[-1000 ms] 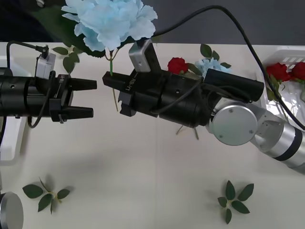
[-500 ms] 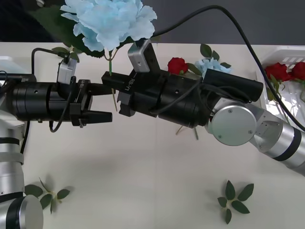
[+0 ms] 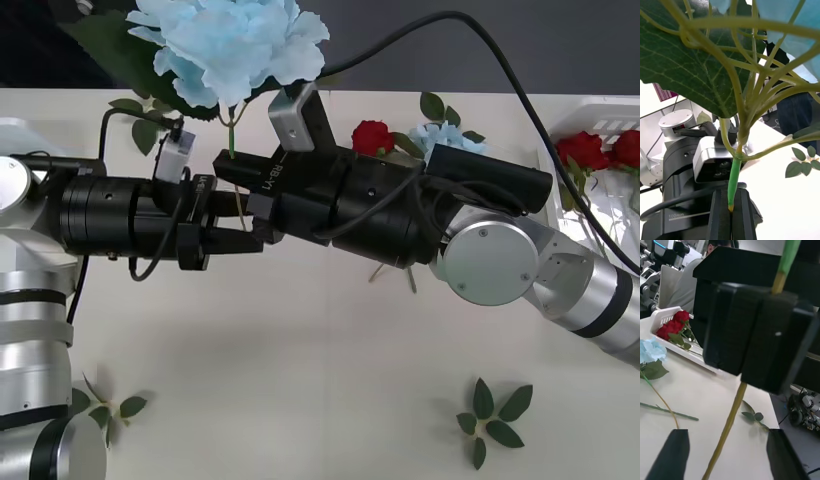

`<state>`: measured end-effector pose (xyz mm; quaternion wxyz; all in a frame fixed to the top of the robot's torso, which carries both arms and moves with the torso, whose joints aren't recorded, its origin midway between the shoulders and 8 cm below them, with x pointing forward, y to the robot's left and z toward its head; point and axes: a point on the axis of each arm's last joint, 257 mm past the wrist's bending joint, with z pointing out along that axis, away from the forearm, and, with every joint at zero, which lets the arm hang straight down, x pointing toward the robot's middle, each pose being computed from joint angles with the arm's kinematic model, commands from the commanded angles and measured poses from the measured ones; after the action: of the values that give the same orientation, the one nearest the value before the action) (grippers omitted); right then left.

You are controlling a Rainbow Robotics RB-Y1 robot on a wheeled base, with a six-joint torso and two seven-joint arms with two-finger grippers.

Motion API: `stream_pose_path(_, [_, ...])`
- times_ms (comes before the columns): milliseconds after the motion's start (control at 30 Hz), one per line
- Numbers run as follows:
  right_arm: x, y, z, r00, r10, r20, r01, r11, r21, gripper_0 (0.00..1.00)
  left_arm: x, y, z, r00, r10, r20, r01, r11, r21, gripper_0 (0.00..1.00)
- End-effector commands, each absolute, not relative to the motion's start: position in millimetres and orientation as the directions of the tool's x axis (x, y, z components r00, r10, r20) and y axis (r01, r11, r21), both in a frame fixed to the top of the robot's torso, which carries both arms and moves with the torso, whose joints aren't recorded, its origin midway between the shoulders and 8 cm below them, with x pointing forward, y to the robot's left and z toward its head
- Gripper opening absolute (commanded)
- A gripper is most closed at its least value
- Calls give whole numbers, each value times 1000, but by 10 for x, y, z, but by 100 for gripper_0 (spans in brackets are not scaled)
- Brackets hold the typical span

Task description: Put the red flowers into the right box and the blue flowers into the left box

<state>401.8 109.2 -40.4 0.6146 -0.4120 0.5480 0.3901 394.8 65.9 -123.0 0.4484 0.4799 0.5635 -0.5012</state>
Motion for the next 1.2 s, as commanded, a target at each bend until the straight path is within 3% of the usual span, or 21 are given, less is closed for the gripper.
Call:
stream_pose_path(33, [4004,1103,-211,175,24,-984,-923,351,-156,0,4004,553,-1051,-58,98,-993,998,24,-56,0])
stream_pose_path(433, [4014,1079,-221,155,29,-988,-926,351,-135,0,4008,543,-1034,-57,91,-994,998,25,-55,0])
stream_pose_path(500, [4012,1079,-220,152,30,-988,-927,351,-132,10,4007,543,-1031,-55,92,-994,998,25,-53,0])
stream_pose_path(533, [4009,1077,-219,154,29,-988,-927,350,-134,32,4012,548,-1030,-56,91,-994,998,26,-54,0])
stream_pose_path(633, [4034,1066,-181,163,40,-986,-922,361,-137,70,4025,546,-1015,-55,85,-995,998,31,-52,0])
stream_pose_path(733, [4066,1040,-145,164,54,-985,-918,375,-132,80,4040,553,-1016,-56,84,-995,998,38,-53,0])
stream_pose_path(1100, [4173,918,-67,179,75,-981,-900,416,-132,81,4127,917,-1075,-41,158,-987,994,102,-25,0])
stream_pose_path(1200, [4229,737,-144,129,75,-989,-897,435,-84,81,4152,1113,-1059,-23,173,-985,986,167,6,0])
